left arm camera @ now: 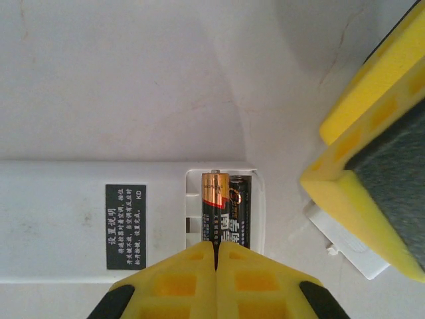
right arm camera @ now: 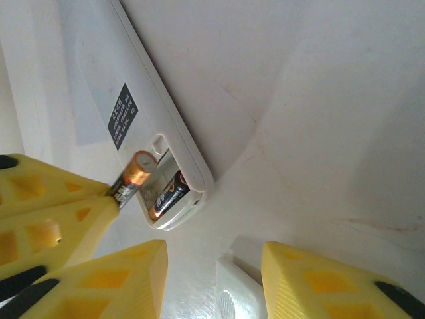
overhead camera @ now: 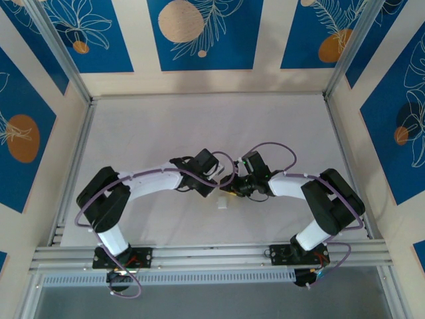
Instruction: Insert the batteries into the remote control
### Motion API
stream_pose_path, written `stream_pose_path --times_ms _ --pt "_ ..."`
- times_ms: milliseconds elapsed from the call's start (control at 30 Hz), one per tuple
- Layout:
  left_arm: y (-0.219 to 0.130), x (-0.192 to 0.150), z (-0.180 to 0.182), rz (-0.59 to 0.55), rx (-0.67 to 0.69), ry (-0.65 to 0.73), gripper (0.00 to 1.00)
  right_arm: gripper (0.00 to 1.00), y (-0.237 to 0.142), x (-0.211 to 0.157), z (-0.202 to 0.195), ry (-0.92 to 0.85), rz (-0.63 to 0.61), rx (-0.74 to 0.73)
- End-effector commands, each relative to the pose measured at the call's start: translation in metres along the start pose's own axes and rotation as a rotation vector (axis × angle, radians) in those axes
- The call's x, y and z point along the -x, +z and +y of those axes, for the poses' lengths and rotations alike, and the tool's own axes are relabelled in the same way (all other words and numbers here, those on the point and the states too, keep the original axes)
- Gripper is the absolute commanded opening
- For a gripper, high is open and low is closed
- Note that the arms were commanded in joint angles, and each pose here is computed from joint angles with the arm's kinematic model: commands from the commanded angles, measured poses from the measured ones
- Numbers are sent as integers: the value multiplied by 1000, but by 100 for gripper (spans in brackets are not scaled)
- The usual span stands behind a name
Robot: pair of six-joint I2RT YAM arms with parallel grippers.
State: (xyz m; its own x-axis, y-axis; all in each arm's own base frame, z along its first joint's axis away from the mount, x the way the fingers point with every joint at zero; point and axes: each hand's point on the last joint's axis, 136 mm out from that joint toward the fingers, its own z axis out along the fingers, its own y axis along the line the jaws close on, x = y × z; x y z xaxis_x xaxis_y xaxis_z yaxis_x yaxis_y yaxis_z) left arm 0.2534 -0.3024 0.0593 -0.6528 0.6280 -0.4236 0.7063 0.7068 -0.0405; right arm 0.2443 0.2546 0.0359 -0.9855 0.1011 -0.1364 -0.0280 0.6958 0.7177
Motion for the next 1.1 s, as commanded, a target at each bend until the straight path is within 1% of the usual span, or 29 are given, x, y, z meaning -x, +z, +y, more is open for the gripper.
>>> stream_pose_path --times_ms 0,233,467,700,900,1067 --pt "-10 4 0 -21 13 2 5 43 5 -9 -3 15 35 5" --pt "-2 2 -2 -39 0 -27 6 43 4 -7 1 14 31 14" --pt "10 -2 -1 -90 -10 -79 6 43 -3 0 10 6 18 29" --pt "18 -9 -3 -88 -22 -95 6 43 -2 0 10 11 24 25" --pt "13 -7 -3 -103 -23 -96 15 43 -2 1 11 10 24 27" --pt "5 -2 -3 -122 -22 -98 15 43 -1 1 12 8 27 28"
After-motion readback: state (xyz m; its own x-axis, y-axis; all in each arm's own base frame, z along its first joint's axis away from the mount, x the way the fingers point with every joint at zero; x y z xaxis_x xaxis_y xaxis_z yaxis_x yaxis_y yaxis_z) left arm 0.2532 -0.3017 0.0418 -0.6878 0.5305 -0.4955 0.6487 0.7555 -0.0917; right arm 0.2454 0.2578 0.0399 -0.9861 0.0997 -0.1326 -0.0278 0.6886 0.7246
